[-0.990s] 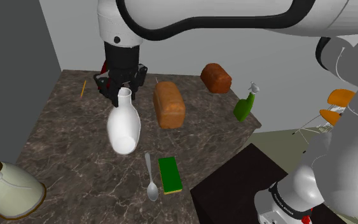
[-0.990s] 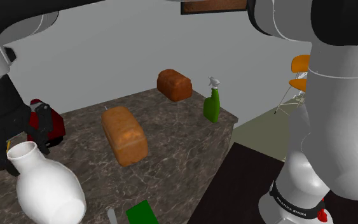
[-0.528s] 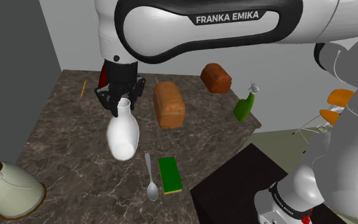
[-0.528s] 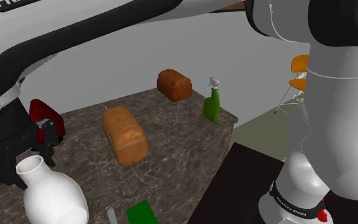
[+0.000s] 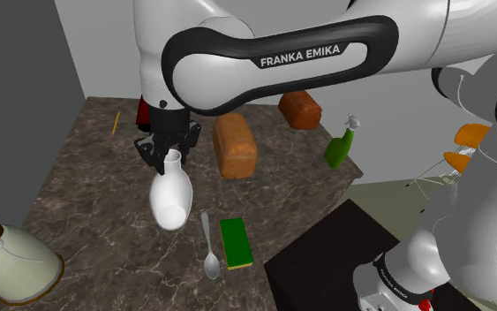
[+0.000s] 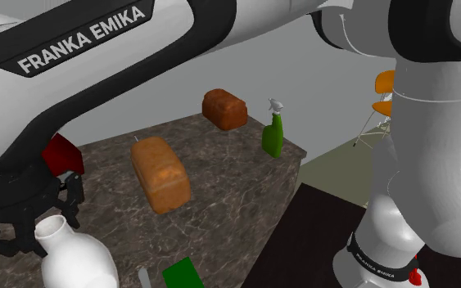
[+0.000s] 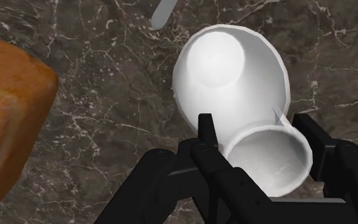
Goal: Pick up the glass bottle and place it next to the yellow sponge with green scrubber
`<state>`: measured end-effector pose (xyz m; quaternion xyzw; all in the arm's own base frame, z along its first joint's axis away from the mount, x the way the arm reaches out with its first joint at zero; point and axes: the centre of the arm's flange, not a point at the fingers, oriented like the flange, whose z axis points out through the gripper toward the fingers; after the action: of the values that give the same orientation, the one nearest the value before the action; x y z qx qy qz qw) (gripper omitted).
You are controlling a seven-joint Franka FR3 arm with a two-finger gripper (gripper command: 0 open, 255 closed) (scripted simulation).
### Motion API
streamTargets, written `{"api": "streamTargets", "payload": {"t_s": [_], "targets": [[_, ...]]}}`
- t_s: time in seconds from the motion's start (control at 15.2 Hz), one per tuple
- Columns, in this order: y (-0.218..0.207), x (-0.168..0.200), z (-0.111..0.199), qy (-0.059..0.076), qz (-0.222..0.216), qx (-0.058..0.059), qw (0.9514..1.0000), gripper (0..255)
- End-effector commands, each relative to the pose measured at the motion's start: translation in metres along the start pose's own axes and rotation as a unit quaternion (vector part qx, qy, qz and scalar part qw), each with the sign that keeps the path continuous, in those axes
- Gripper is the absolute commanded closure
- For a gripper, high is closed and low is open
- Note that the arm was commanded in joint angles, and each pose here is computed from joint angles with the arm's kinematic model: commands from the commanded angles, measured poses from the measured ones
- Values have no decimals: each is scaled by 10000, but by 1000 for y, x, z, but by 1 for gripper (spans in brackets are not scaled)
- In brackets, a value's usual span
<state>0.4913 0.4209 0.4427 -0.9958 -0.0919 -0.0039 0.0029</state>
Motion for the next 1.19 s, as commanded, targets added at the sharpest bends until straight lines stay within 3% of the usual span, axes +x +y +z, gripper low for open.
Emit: {"api": "streamTargets", "payload": {"t_s": [0.0, 0.4, 0.46, 0.79, 1.06, 1.12], "targets": [[0, 0, 2, 6, 0, 3, 10000, 255], [0, 0, 2, 6, 0, 3, 10000, 255], [0, 0, 2, 6, 0, 3, 10000, 0], [0, 0, 2, 5, 0, 3, 10000, 0], [0, 0, -48, 6, 0, 3, 10000, 0], [0, 0, -48, 6, 0, 3, 10000, 0]]}}
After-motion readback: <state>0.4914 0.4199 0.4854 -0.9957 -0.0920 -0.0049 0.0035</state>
